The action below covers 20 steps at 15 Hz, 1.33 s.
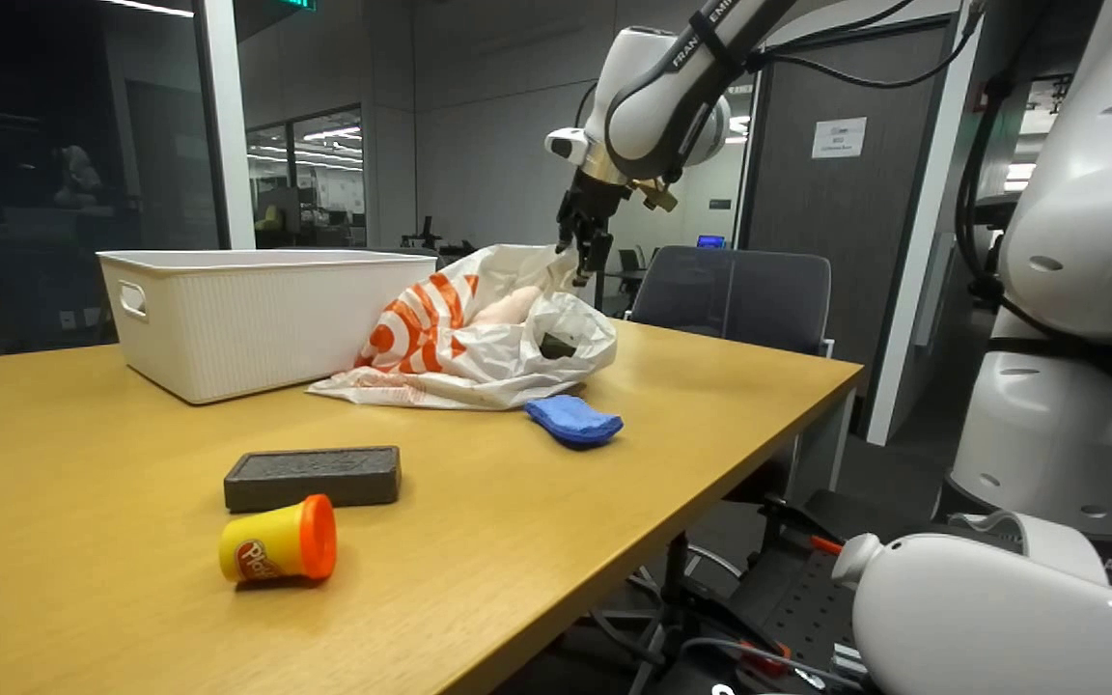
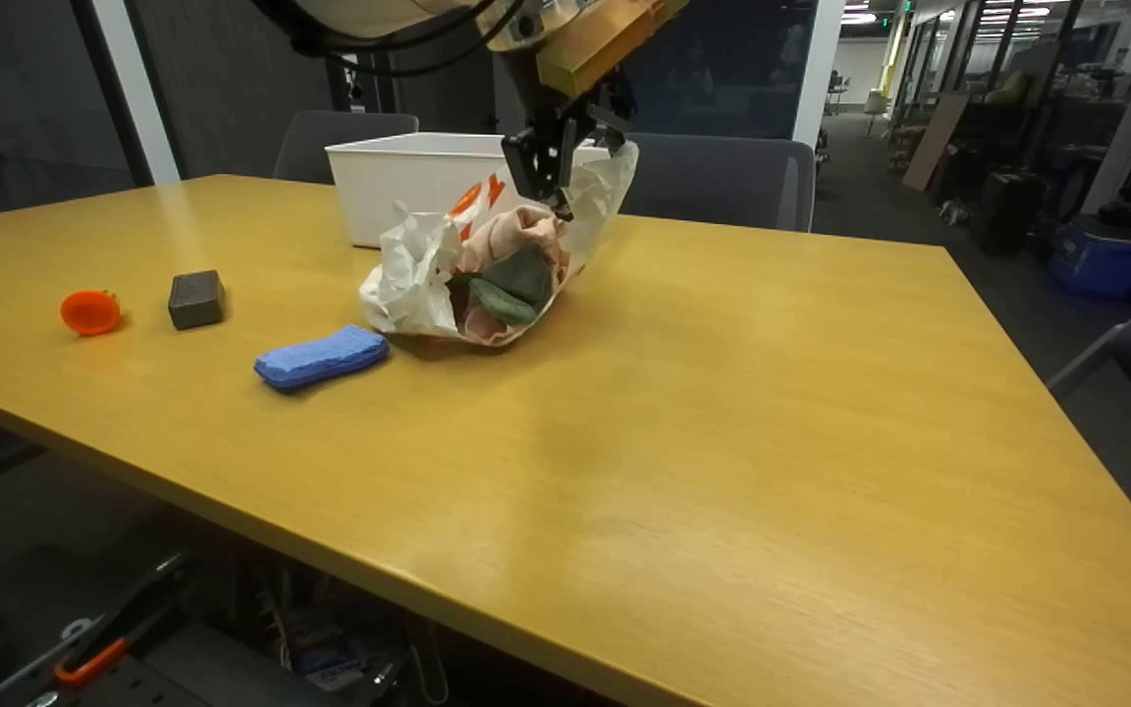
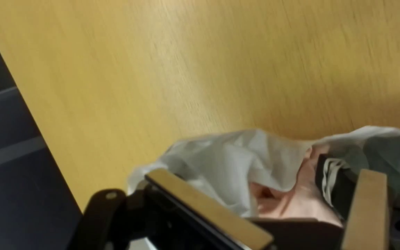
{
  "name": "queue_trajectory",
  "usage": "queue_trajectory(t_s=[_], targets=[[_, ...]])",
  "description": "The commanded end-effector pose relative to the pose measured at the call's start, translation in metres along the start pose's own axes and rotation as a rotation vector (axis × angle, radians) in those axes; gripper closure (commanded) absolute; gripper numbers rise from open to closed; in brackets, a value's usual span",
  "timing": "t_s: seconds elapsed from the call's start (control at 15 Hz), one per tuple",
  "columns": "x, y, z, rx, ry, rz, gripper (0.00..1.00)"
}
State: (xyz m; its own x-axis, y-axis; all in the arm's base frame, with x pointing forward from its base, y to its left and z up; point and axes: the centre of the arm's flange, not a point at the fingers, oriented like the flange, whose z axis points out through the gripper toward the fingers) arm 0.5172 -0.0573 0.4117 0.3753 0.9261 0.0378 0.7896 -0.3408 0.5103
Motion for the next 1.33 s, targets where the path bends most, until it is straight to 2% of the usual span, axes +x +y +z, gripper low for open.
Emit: queue_trajectory(t_s=[0.0, 0.27, 0.4, 0.53, 0.8, 1.07, 1.27], targets=[[0.002, -0.004, -0.008, 0.062, 0.176, -0.043, 0.00], [0.027, -0.024, -0.016, 0.157, 0.342, -0.079, 0.00], [0.033, -0.025, -0.021, 0.149, 0.398, -0.104, 0.00], [0.026, -0.018, -0.020, 0.108, 0.374, -0.114, 0.00], [0.004, -0.010, -0.015, 0.096, 0.329, -0.120, 0.00], [-0.009, -0.010, -0.013, 0.129, 0.268, -0.123, 0.00], [-0.017, -0.010, -0.009, 0.141, 0.185, -0.120, 0.00]])
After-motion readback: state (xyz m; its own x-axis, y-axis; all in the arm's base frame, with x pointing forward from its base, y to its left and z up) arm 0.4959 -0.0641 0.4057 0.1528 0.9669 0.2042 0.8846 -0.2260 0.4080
